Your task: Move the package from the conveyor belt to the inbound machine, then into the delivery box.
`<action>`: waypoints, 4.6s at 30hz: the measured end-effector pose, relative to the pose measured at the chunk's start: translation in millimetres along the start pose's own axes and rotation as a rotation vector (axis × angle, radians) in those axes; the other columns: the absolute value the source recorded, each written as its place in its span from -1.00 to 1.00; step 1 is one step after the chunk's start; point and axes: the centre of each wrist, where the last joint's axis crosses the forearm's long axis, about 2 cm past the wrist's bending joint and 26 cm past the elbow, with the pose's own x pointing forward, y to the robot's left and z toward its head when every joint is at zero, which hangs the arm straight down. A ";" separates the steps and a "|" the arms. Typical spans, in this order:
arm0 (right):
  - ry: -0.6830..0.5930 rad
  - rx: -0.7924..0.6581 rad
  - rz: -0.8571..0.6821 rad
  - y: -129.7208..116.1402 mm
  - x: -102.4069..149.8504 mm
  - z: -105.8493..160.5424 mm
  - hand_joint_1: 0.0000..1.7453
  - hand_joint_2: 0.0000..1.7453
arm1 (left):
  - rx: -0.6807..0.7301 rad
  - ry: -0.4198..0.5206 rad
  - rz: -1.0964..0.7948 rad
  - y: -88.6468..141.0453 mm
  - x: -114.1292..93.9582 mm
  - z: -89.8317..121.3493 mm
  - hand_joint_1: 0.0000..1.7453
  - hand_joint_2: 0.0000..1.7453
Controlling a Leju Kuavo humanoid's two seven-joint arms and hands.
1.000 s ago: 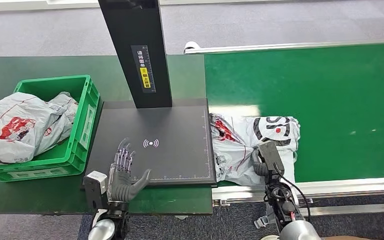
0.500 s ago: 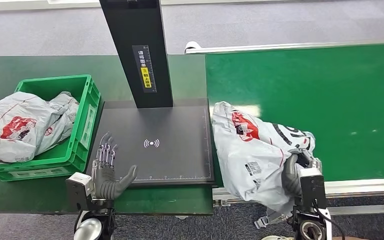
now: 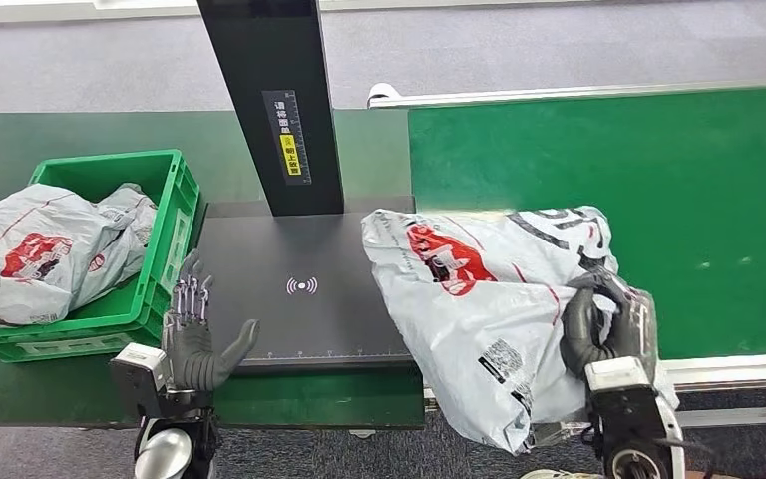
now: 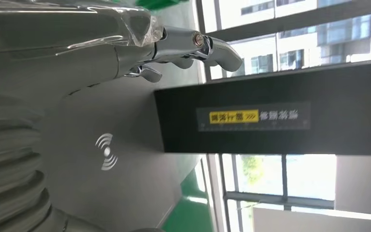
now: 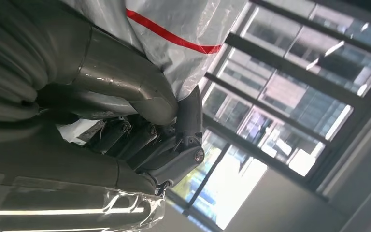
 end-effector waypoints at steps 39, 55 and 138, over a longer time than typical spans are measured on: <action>0.190 0.628 -0.120 154.8 -34.4 -141.7 -1.00 1.00 | 0.203 -0.045 -0.236 84.2 -7.9 -39.4 -1.00 1.00; 0.229 0.617 -0.319 160.1 -39.3 -133.3 -1.00 1.00 | 0.174 -0.027 -0.268 84.5 -12.9 -43.4 -1.00 1.00; 0.187 0.090 -0.636 60.6 -50.8 34.6 -1.00 1.00 | -0.095 -0.494 -0.958 76.3 51.1 -153.2 1.00 1.00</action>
